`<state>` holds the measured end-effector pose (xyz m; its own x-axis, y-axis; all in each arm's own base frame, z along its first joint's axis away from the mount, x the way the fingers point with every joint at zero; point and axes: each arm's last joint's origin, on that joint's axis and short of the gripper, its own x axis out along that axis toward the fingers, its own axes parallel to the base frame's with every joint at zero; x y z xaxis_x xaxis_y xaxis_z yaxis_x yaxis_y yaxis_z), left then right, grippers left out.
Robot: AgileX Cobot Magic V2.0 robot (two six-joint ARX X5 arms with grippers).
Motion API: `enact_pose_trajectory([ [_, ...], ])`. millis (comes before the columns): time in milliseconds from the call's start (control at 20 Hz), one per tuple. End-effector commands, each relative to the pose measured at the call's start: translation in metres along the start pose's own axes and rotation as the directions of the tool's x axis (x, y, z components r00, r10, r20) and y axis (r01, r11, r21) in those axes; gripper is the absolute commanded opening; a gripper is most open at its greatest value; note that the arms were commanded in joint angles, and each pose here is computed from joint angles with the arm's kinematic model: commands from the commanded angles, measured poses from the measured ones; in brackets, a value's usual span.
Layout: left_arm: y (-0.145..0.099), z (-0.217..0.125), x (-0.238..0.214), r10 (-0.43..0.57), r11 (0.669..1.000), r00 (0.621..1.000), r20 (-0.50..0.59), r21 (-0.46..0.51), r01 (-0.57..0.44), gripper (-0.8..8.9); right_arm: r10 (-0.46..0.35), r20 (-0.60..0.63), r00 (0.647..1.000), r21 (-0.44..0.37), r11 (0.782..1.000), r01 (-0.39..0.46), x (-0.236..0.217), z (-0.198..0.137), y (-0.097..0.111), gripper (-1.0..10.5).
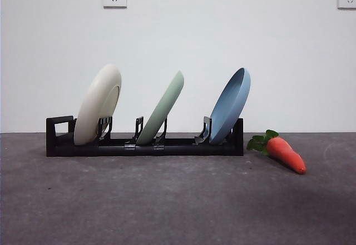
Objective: Take the green plate from the plate rack,put the plate on the table,take the carrot from the table,put the carrot in the plate
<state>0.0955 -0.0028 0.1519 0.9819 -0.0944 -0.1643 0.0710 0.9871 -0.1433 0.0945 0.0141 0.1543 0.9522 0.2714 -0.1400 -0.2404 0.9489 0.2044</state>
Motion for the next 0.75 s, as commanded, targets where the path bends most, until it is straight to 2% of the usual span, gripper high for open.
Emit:
enact_pose_trajectory([
  [50, -0.001, -0.001, 0.001, -0.055, 0.994, 0.998, 0.005, -0.099, 0.055, -0.06, 0.003, 0.008, 1.000, 0.050, 0.999, -0.004, 0.001, -0.001, 0.000, 0.0],
  [200, -0.005, 0.007, -0.003, -0.142, 0.978, 0.990, 0.015, -0.150, 0.142, -0.06, 0.010, 0.040, 0.999, 0.091, 0.996, -0.014, -0.003, 0.010, 0.003, -0.1],
  [450, -0.010, 0.032, -0.015, -0.179, 0.968, 0.983, 0.033, -0.171, 0.182, -0.06, 0.022, 0.104, 0.994, 0.078, 0.997, -0.030, -0.013, 0.039, 0.010, -0.1],
  [750, -0.019, 0.071, -0.033, -0.234, 0.958, 0.971, 0.046, -0.160, 0.238, -0.06, 0.007, 0.024, 1.000, 0.092, 0.996, -0.009, -0.022, 0.075, 0.018, -0.1],
])
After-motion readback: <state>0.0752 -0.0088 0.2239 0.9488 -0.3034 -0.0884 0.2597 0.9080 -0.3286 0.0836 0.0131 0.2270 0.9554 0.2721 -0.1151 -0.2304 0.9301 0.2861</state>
